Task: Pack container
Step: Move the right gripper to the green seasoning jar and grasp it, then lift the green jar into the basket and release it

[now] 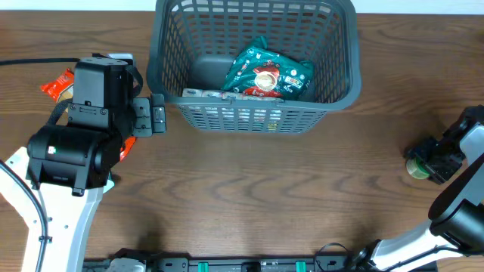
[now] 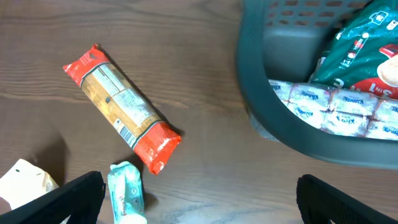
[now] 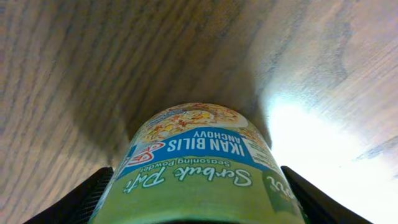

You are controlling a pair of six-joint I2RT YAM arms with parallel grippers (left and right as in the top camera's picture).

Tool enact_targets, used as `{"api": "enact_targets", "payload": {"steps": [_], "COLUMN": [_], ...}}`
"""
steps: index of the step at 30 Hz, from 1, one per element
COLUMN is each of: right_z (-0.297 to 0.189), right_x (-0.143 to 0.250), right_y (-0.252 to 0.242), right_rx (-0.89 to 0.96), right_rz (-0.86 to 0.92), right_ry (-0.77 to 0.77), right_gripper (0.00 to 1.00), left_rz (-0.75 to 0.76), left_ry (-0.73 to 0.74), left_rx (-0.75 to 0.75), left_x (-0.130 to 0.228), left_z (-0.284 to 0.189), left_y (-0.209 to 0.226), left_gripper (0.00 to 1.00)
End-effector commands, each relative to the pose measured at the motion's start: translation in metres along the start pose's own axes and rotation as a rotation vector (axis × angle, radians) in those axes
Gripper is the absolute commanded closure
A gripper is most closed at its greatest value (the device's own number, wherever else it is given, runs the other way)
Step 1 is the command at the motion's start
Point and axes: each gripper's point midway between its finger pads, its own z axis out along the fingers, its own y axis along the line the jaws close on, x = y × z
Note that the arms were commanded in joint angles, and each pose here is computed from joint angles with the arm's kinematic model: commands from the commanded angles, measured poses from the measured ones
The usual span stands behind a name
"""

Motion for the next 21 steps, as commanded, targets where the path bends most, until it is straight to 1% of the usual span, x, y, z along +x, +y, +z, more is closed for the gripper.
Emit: {"api": "enact_targets", "payload": {"steps": [1,4,7,9,12,16,19,21], "right_z": [-0.010,-0.045,-0.107,-0.159,-0.240,-0.325,-0.367,-0.380], "right_x": [0.000,-0.014,-0.031,-0.038,-0.041,-0.026,0.001,0.022], "right_y": [0.033,0.061,0.103,0.135,0.178,0.224,0.258,0.276], "right_rx": [-0.107,-0.142,-0.184,-0.216,-0.275,-0.353,-0.409,-0.432], "right_rz": [-0.073,-0.172,-0.340,-0.430,-0.518,-0.651,-0.797,-0.901], "right_ry": [-0.008,-0.081,-0.224,-0.340,-0.514,-0.705,-0.807,-0.842], "right_gripper": [0.99,0.99,0.99,0.99,0.99,0.99,0.99,0.99], "left_rz": [0.007,0.007,0.007,0.007,0.007,0.007,0.007,0.007], "left_ry": [-0.015,-0.015,-0.016,-0.015,-0.015,-0.015,-0.015,-0.015], "left_rx": [-0.007,-0.007,-0.007,-0.007,-0.007,-0.007,-0.007,-0.007], "left_x": [-0.004,-0.004,-0.004,-0.004,-0.004,-0.004,-0.004,-0.004], "left_z": [-0.004,-0.004,-0.004,-0.004,-0.004,-0.004,-0.004,-0.004], "left_y": [0.001,0.001,0.001,0.001,0.001,0.001,0.001,0.001], "left_gripper": [0.01,0.01,0.01,0.01,0.01,0.01,0.01,0.01]}}
